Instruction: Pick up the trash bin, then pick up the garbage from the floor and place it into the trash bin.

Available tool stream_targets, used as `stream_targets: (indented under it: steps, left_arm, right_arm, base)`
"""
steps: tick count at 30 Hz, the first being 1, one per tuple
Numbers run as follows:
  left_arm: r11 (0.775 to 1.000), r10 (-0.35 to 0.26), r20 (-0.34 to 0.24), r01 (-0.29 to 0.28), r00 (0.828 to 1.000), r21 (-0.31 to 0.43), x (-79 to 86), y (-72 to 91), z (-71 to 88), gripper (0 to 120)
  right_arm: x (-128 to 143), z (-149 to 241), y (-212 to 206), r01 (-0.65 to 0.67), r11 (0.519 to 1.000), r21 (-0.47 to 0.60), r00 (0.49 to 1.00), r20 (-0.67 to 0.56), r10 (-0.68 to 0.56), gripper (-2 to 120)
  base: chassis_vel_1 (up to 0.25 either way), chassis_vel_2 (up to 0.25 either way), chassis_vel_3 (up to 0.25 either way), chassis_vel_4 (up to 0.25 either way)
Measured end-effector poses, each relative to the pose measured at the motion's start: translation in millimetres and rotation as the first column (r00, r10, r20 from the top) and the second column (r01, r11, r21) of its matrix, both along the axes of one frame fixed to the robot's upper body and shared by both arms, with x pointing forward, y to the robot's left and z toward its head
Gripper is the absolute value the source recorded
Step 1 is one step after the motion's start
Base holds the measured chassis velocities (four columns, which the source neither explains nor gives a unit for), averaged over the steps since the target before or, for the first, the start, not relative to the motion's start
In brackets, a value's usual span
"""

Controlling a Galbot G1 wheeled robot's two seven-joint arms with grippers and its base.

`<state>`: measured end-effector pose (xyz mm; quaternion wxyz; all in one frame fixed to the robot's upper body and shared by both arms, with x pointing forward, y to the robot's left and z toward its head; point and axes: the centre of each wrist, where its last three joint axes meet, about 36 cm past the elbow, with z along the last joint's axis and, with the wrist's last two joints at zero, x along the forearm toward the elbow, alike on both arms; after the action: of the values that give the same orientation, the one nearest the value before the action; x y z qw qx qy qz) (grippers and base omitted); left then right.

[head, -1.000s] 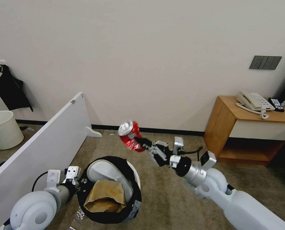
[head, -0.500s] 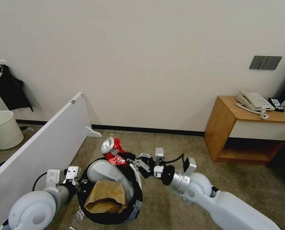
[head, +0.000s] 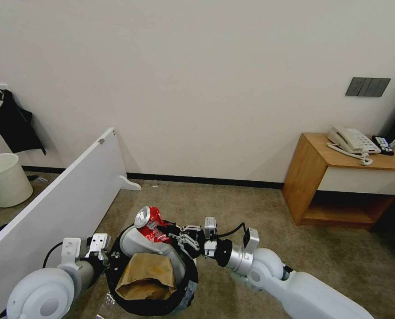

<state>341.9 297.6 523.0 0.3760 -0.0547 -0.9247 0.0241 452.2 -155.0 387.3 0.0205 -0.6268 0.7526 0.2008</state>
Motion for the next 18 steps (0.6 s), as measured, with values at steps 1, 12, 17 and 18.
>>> stream_targets:
  steps: [1, 12, 17, 18]
  left_arm:
    - [1.000, -0.002, 0.000, 0.002, 1.000, -0.002, -1.3, -0.6, 0.7, 0]
    - [1.000, -0.005, -0.004, 0.005, 1.000, -0.010, -5.1, -2.3, 1.7, 0]
    - [1.000, -0.010, -0.003, 0.010, 1.000, -0.014, -6.8, -4.1, 2.7, 0]
    - [1.000, -0.010, -0.003, 0.010, 1.000, -0.014, -6.8, -4.1, 2.7, 0]
  right_arm:
    - [0, -4, -1, 0.005, 1.000, -0.008, 1.000, -0.003, -0.005, 0]
    - [-2, -25, 6, 0.009, 0.999, -0.039, 0.999, -0.031, -0.010, 0]
    - [-1, -31, 8, 0.003, 0.998, -0.055, 0.999, -0.041, -0.006, 0]
    - [-1, -31, 8, 0.003, 0.998, -0.055, 0.999, -0.041, -0.006, 0]
  base:
    - [0.000, 0.000, 0.000, 0.000]
    - [0.000, 0.000, 0.000, 0.000]
    - [0.000, 0.000, 0.000, 0.000]
    - [0.000, 0.000, 0.000, 0.000]
